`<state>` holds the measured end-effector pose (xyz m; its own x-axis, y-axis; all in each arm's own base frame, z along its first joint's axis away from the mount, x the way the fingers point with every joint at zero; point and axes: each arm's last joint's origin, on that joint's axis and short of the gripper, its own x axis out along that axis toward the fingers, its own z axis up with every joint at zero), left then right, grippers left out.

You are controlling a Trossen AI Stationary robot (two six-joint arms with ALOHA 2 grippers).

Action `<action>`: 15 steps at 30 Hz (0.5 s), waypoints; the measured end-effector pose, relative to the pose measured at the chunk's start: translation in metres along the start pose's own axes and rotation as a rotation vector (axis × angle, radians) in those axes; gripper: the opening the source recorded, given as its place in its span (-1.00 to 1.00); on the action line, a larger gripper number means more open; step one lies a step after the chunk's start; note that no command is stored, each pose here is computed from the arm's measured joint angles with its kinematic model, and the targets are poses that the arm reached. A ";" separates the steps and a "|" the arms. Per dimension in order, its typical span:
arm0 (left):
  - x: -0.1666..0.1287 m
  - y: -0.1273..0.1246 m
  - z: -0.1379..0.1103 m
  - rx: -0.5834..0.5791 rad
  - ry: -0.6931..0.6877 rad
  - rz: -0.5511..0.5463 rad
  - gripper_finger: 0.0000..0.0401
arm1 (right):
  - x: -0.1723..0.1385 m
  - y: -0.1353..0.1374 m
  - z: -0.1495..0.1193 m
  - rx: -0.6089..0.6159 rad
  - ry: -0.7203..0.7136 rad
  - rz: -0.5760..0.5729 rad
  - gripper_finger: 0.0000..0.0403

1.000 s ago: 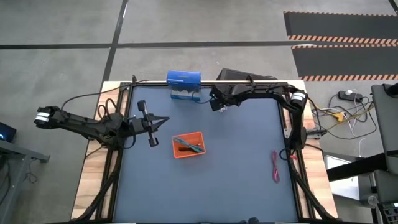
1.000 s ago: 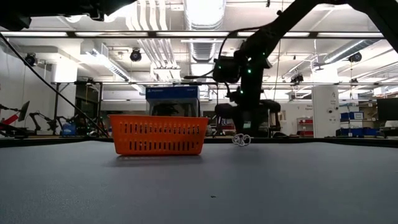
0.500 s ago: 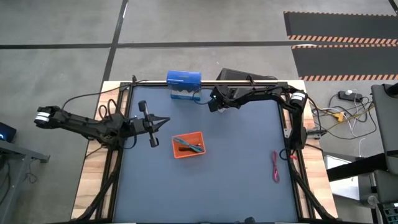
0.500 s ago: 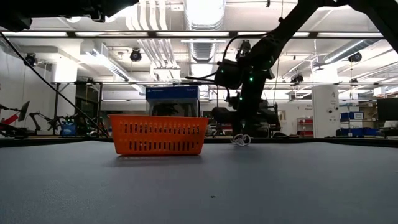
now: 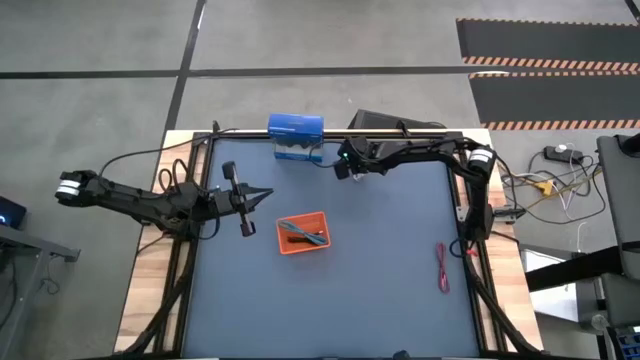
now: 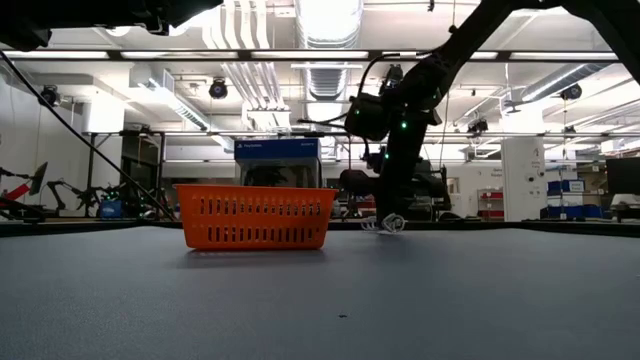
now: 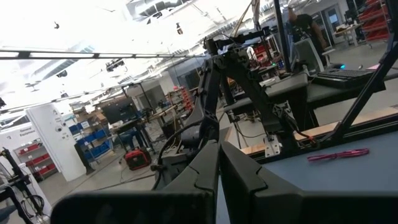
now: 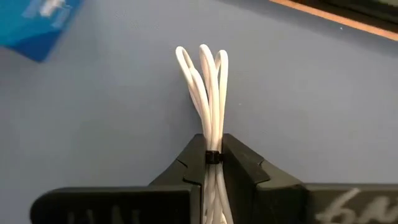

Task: Pick and place USB-C Cables
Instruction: Put the white charger cable into the orange bin

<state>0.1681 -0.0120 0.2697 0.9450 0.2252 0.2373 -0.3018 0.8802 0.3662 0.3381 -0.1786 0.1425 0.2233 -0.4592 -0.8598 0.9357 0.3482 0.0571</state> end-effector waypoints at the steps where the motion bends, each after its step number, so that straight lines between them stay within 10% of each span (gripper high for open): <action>1: 0.000 0.000 0.000 0.000 0.000 0.000 -1.00 | -0.004 0.001 0.001 -0.002 -0.009 0.008 -0.87; 15: 0.000 0.000 -0.001 0.000 0.003 -0.001 -1.00 | -0.085 0.023 -0.001 -0.079 -0.222 0.075 -0.87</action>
<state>0.1682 -0.0120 0.2688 0.9457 0.2252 0.2345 -0.3005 0.8807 0.3662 0.3406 -0.1306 0.2165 0.3545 -0.5949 -0.7214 0.8919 0.4469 0.0697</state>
